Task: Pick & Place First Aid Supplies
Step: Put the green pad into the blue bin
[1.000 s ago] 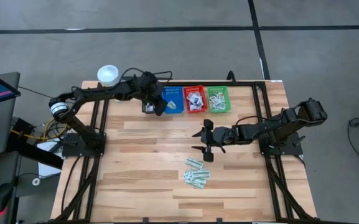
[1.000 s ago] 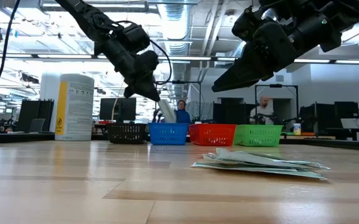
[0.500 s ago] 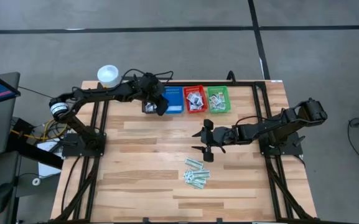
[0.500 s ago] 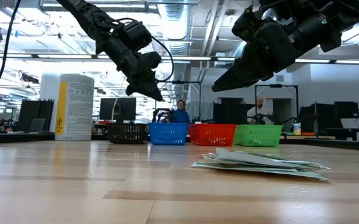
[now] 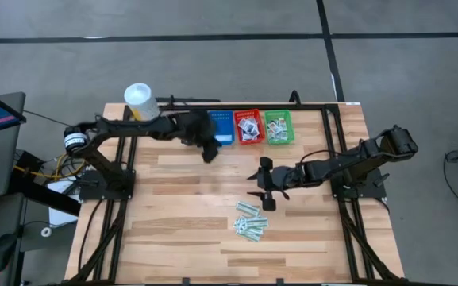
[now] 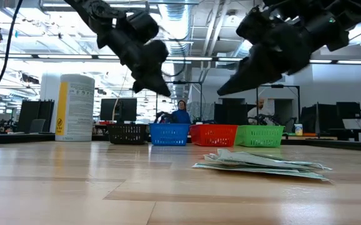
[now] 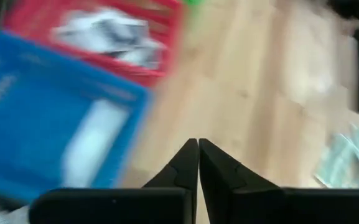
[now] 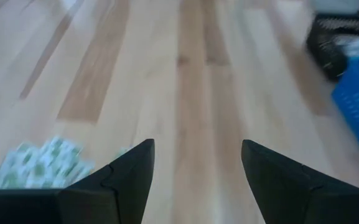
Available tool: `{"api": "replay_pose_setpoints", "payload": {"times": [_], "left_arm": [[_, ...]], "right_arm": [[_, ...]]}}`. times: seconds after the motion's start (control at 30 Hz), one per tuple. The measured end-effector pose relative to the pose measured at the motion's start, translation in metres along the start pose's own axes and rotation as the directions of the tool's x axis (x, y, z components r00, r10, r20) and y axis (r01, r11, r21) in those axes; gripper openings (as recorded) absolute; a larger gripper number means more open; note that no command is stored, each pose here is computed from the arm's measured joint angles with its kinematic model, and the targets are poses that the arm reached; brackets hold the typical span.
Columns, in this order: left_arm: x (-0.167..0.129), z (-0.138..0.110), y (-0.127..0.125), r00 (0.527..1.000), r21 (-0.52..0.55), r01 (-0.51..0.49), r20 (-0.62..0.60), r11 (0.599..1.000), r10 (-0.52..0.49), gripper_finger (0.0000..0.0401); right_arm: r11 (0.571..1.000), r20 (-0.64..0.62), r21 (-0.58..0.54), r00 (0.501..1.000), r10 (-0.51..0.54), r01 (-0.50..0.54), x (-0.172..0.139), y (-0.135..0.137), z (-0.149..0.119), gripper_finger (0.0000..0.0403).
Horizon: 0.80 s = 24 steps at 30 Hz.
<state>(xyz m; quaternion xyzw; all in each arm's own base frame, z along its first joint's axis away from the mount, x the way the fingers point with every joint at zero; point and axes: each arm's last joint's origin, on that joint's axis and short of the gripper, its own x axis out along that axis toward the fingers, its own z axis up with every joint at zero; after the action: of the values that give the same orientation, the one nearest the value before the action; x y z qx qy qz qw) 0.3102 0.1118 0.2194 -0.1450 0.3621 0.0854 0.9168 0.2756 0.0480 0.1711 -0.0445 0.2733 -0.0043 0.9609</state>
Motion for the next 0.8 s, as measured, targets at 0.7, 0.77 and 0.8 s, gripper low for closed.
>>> {"api": "replay_pose_setpoints", "payload": {"times": [0.7,0.77,0.8], "left_arm": [[0.017,-0.055,-0.143,0.959,0.635,0.042,0.192,0.772,-0.210,0.0023],[0.017,-0.053,-0.143,0.956,0.618,0.042,0.202,0.785,-0.211,0.0027],[0.017,-0.053,-0.143,0.955,0.613,0.043,0.208,0.789,-0.213,0.0029]], "right_arm": [[0.993,-0.112,-0.045,0.989,0.100,-0.105,-0.007,0.029,-0.013,0.0235],[0.993,-0.119,-0.050,0.988,0.102,-0.109,-0.008,0.031,-0.014,0.0235],[0.993,-0.124,-0.051,0.987,0.104,-0.111,-0.008,0.032,-0.014,0.0235]]}}
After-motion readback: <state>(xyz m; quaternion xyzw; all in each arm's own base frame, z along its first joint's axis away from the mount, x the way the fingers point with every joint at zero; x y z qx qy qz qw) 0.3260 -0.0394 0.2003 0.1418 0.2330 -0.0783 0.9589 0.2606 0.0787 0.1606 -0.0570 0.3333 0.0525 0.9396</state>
